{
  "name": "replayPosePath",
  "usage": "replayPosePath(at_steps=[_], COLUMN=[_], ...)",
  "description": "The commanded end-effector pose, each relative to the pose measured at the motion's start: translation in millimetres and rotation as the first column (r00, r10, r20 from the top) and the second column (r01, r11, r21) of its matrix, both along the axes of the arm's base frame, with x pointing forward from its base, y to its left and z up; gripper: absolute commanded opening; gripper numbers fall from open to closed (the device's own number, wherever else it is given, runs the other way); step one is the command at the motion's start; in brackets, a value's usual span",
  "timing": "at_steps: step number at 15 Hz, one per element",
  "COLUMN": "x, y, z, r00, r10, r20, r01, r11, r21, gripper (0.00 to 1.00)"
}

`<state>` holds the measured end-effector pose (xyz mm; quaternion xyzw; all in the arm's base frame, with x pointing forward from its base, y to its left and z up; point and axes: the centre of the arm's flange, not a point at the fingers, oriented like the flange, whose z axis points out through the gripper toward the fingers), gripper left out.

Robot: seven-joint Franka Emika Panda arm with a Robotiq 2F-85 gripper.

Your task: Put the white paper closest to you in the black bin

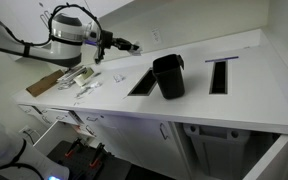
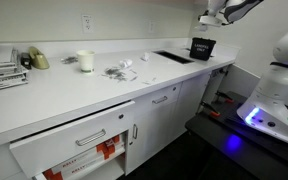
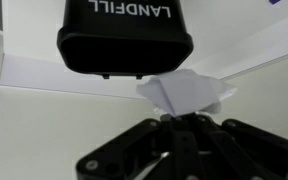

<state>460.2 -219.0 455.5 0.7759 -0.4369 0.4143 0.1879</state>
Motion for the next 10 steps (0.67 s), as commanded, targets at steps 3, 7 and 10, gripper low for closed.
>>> replayPosePath(at_steps=[3, 7, 10], x=[36, 60, 74], y=[-69, -105, -118], z=[-6, -14, -24], r00=[0.988, 0.969, 0.963], r10=[-0.154, -0.248, -0.263], r20=[0.015, 0.009, -0.049], r01=[0.153, 0.245, 0.268], r11=[0.986, 0.961, 0.948], r21=[0.063, 0.128, 0.172], gripper=[0.03, 0.03, 0.03])
